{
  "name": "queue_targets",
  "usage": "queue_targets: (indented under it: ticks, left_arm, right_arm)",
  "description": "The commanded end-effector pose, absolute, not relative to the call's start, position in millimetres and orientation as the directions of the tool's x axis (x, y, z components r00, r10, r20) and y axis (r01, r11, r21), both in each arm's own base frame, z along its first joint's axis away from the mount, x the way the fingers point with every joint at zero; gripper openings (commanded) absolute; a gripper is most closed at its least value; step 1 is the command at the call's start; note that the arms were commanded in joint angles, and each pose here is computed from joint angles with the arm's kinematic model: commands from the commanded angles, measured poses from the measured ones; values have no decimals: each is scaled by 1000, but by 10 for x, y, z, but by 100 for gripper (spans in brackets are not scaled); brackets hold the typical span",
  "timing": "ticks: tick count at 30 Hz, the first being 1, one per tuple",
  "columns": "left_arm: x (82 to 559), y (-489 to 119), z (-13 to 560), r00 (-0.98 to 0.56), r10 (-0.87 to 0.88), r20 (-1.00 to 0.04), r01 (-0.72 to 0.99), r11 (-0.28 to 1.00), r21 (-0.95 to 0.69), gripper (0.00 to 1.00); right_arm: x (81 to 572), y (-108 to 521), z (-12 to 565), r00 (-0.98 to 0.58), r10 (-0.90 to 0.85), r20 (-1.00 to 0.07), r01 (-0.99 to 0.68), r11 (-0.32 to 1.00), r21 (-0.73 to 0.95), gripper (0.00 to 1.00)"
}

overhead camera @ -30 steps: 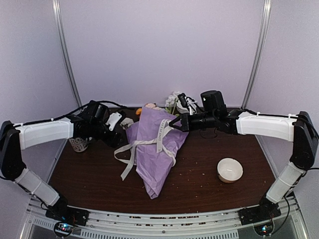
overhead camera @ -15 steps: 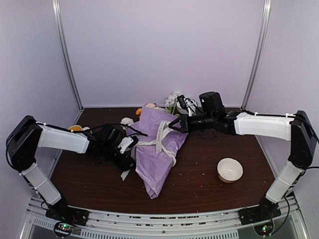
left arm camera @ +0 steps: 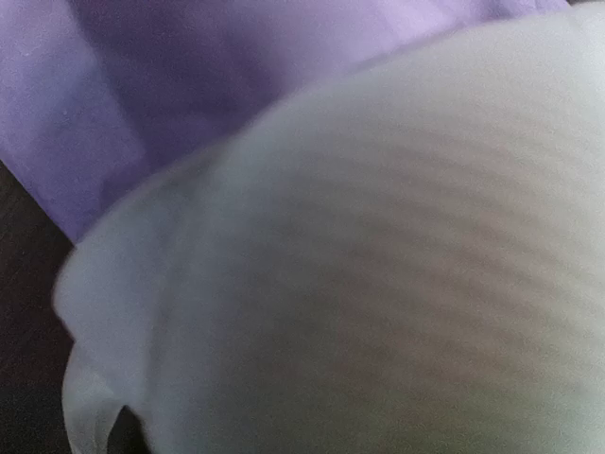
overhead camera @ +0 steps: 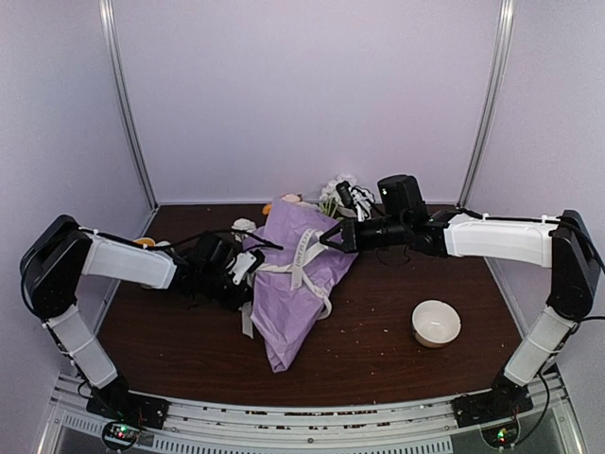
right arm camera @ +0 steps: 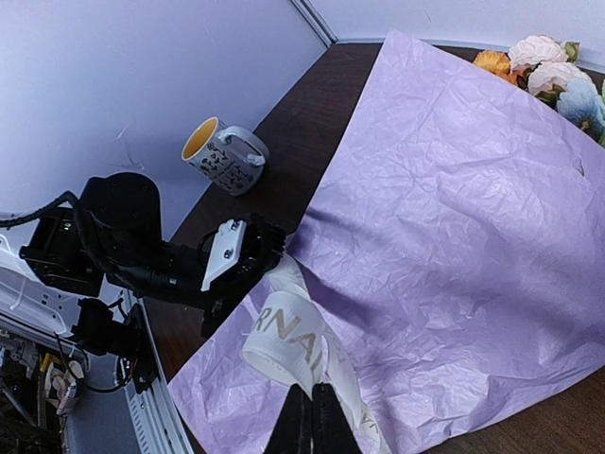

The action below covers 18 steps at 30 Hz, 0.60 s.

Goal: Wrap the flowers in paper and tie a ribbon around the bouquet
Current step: Cross the ribbon over the folded bouquet, then tie the ribbon around the folded bouquet.

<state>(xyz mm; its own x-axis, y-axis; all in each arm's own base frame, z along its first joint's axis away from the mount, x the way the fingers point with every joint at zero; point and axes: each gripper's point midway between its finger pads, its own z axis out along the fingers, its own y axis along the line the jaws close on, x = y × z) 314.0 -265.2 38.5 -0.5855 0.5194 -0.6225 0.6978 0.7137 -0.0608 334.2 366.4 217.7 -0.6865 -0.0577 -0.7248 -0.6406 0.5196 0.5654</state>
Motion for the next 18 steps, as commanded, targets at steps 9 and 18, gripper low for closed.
queue_targets:
  ticks: [9,18]
  left_arm:
    - [3029,-2603,600,-571,501,-650,705,705,-77,15]
    - [3060,-2486,965,-566,455,-687,662,748,-51,0]
  right_arm:
    - [3377,3640,2221,-673,-63,-737,-649,530,547,0]
    - [3408,3594,2332,-647,-83,-758,-657,565,499,0]
